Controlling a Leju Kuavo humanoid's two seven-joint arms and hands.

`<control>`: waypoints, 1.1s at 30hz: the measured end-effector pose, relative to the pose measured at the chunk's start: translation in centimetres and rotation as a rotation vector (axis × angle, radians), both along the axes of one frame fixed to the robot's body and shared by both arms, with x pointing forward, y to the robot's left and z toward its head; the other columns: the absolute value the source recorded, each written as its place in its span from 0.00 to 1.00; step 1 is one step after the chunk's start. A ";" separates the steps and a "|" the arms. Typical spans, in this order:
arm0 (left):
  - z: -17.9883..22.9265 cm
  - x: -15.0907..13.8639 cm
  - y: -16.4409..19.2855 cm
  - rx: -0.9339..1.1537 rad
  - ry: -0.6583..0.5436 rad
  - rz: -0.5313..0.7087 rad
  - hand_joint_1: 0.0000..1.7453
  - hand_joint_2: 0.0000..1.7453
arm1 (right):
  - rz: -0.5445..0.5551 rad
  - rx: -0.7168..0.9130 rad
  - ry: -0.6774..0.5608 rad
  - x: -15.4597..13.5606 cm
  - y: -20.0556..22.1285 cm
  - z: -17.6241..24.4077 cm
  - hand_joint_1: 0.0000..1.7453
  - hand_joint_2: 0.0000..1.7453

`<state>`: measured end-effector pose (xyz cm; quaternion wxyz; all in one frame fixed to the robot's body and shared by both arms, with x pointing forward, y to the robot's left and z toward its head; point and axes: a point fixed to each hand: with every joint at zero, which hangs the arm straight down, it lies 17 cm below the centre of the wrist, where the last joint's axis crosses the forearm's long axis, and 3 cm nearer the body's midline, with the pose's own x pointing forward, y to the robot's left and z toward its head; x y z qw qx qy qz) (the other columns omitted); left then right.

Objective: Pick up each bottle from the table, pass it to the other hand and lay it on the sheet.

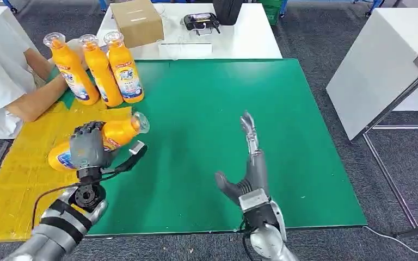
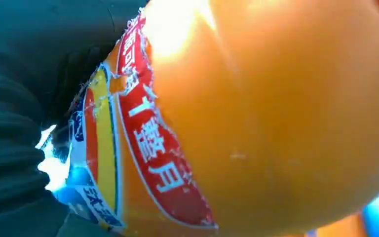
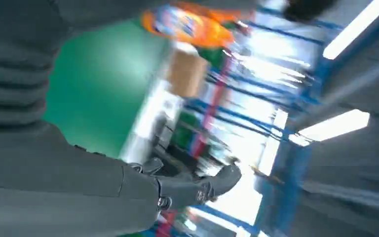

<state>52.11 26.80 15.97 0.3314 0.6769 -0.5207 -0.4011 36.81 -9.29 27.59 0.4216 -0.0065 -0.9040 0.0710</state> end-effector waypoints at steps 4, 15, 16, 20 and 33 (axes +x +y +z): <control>-5.3 1.3 2.0 0.176 0.167 -0.033 1.00 1.00 | -0.039 0.025 -0.075 -0.8 -1.2 2.5 0.00 1.00; -8.5 1.8 8.1 0.225 0.280 0.060 0.00 1.00 | -0.055 0.033 -0.093 -1.2 -2.1 3.3 0.00 1.00; -8.6 1.6 8.5 0.207 0.277 0.062 0.00 1.00 | -0.058 0.032 -0.091 -1.1 -2.1 3.2 0.00 1.00; -8.5 0.0 9.0 0.099 0.229 0.067 0.00 1.00 | -0.074 0.023 -0.084 -1.1 -2.6 2.9 0.00 1.00; 0.4 -3.4 4.2 -0.181 -0.039 -0.164 0.00 1.00 | -0.090 -0.022 -0.002 -1.2 -3.2 0.0 0.00 0.00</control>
